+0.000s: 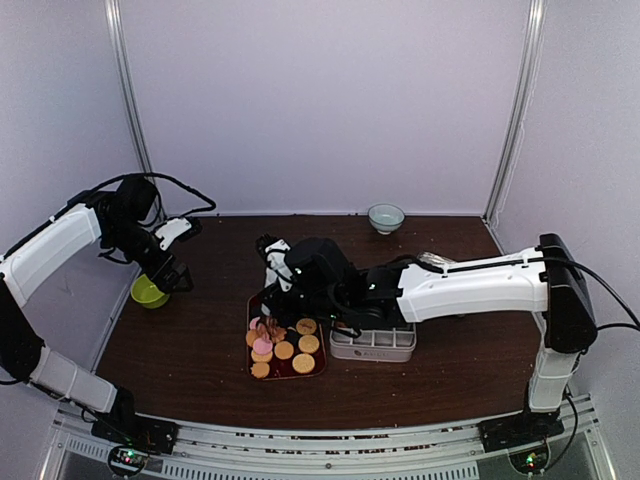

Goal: Pack the cookies
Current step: Pick up the fake cookies from the plate.

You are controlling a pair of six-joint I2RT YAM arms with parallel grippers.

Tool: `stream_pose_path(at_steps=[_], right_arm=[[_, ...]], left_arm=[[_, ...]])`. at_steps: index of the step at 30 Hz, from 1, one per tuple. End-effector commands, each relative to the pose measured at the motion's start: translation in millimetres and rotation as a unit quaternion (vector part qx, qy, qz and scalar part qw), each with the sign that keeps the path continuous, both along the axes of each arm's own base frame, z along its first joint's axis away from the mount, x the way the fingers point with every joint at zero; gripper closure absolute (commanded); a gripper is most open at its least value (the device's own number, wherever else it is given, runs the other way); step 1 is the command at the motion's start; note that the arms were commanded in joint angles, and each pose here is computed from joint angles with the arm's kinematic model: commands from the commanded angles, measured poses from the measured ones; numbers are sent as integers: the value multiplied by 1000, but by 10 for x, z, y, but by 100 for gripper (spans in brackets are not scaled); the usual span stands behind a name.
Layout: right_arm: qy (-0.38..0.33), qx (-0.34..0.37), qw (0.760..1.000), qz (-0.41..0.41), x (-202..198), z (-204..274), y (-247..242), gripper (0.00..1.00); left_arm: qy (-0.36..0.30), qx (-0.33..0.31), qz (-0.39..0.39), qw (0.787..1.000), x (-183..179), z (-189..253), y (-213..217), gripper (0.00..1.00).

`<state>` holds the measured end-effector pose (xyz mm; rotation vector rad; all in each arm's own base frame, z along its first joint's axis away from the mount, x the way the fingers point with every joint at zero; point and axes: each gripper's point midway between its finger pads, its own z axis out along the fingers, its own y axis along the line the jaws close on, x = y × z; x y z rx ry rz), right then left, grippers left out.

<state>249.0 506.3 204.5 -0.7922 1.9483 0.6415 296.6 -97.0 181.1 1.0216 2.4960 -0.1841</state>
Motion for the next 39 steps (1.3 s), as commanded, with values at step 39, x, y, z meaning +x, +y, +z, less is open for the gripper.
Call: stream_pose_path(at_steps=[39], right_arm=[[-42,-15,998,35,-187,1,326,61]], left_arm=[[-11,-12,-15,1000,-62,124,-26,2]])
